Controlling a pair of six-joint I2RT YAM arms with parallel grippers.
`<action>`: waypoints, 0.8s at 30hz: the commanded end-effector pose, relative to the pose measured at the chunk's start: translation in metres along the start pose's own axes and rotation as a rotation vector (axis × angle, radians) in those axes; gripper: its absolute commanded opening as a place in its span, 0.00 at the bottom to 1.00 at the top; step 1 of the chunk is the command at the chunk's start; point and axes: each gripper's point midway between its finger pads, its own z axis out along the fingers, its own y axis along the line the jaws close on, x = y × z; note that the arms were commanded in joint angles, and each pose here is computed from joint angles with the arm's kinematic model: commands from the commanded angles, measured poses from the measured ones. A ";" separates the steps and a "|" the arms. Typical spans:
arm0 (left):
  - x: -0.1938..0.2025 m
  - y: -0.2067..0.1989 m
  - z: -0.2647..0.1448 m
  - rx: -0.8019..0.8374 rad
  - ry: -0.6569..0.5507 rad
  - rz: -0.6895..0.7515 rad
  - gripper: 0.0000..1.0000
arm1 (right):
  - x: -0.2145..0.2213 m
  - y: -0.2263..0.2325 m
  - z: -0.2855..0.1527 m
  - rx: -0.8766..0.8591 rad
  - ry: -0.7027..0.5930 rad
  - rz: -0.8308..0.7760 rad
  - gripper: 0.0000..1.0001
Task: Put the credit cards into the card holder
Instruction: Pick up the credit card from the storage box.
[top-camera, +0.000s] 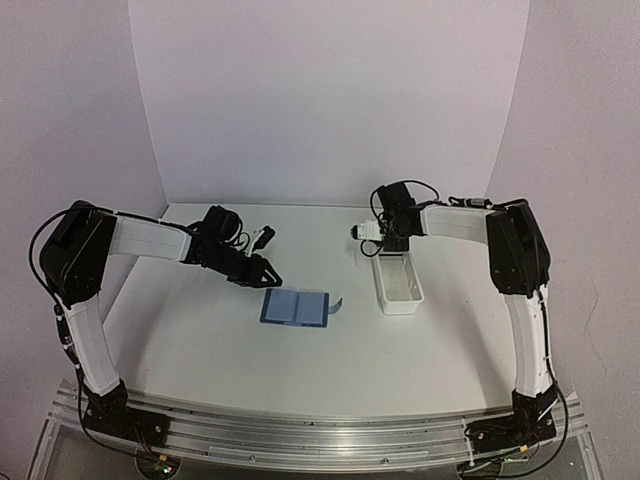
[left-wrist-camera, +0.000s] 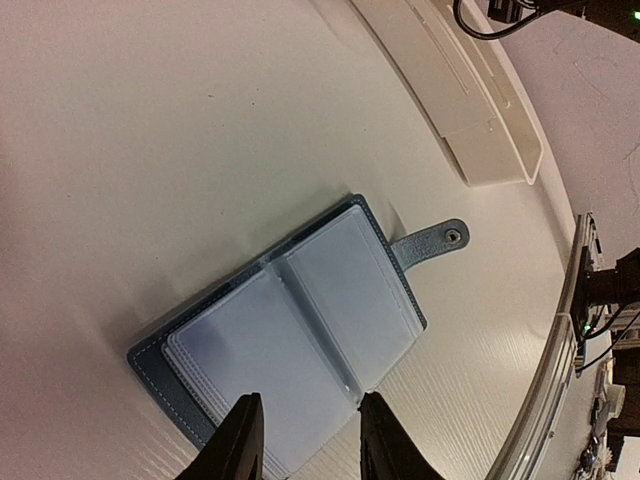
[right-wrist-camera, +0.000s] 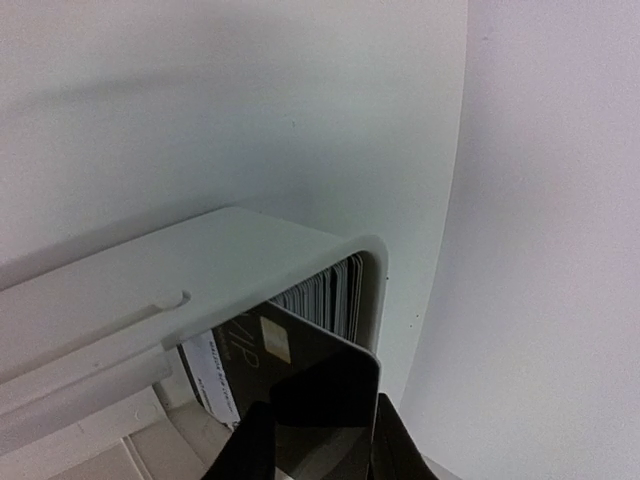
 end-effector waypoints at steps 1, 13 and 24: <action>-0.004 -0.002 -0.002 0.014 -0.009 0.018 0.33 | -0.001 -0.027 -0.029 0.043 -0.051 0.059 0.17; -0.002 -0.004 -0.004 0.017 -0.005 0.019 0.33 | -0.006 -0.032 -0.053 -0.020 -0.097 0.141 0.00; -0.037 -0.078 -0.064 0.388 -0.234 0.350 0.51 | -0.107 -0.103 -0.209 -0.303 -0.775 0.874 0.00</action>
